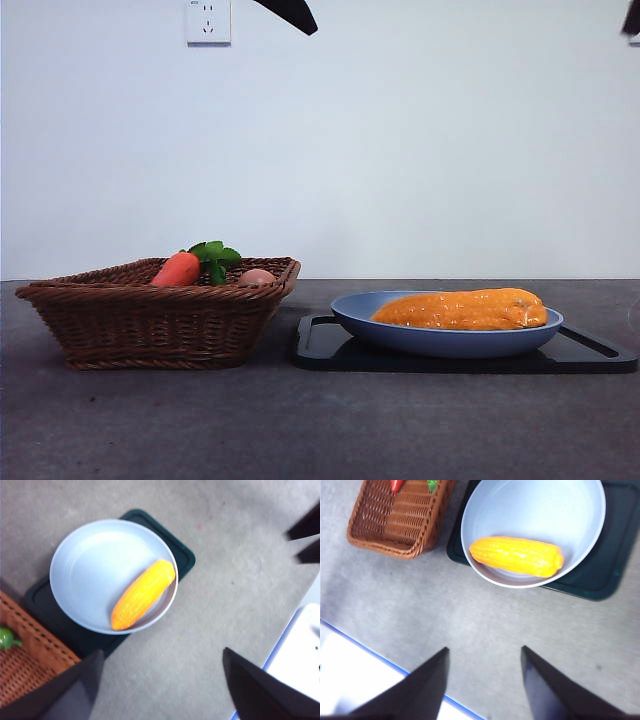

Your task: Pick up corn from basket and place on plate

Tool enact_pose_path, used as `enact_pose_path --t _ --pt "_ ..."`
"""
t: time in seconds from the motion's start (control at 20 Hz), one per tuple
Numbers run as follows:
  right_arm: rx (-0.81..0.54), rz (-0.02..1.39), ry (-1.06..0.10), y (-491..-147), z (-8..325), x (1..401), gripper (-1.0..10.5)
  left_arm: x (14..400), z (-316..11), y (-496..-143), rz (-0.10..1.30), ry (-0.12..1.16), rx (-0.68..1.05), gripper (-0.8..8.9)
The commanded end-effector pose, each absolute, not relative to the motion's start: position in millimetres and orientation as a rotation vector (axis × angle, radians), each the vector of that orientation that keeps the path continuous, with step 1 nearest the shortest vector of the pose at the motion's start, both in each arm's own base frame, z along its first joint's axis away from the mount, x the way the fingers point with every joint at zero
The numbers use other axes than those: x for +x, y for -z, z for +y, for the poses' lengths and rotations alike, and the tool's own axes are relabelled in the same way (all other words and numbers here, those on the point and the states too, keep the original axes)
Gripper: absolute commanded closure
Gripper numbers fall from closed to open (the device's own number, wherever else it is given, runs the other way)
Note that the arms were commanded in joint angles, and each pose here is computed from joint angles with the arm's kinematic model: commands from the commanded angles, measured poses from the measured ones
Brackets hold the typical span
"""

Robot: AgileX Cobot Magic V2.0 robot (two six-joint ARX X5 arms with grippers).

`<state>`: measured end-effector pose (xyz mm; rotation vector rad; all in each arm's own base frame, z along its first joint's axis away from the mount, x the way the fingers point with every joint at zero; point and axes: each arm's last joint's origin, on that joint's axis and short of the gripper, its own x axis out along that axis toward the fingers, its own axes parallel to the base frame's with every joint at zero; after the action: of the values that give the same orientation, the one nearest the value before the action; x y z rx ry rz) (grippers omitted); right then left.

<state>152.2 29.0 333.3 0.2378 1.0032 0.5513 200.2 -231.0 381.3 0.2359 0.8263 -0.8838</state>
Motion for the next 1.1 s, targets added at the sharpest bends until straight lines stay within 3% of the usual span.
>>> enact_pose_path --t 0.05,0.2,0.25,0.6,1.1 --pt "0.181 0.983 -0.566 -340.4 30.6 142.2 8.2 198.7 -232.0 -387.7 0.811 0.892 0.242 5.94" --pt "0.124 0.998 -0.612 -340.8 32.1 130.3 9.5 197.5 -230.6 -386.0 0.835 0.888 0.251 7.93" --pt "0.112 1.003 -0.625 -340.6 33.0 128.9 9.4 197.4 -230.5 -385.8 0.838 0.887 0.253 8.08" --pt "0.115 0.965 -0.636 -342.8 35.9 132.3 9.4 197.5 -230.6 -386.0 0.835 0.887 0.251 8.07" --pt "0.094 0.860 -0.641 -348.6 36.8 140.0 9.4 203.3 -237.3 -395.2 0.709 0.909 0.202 8.07"
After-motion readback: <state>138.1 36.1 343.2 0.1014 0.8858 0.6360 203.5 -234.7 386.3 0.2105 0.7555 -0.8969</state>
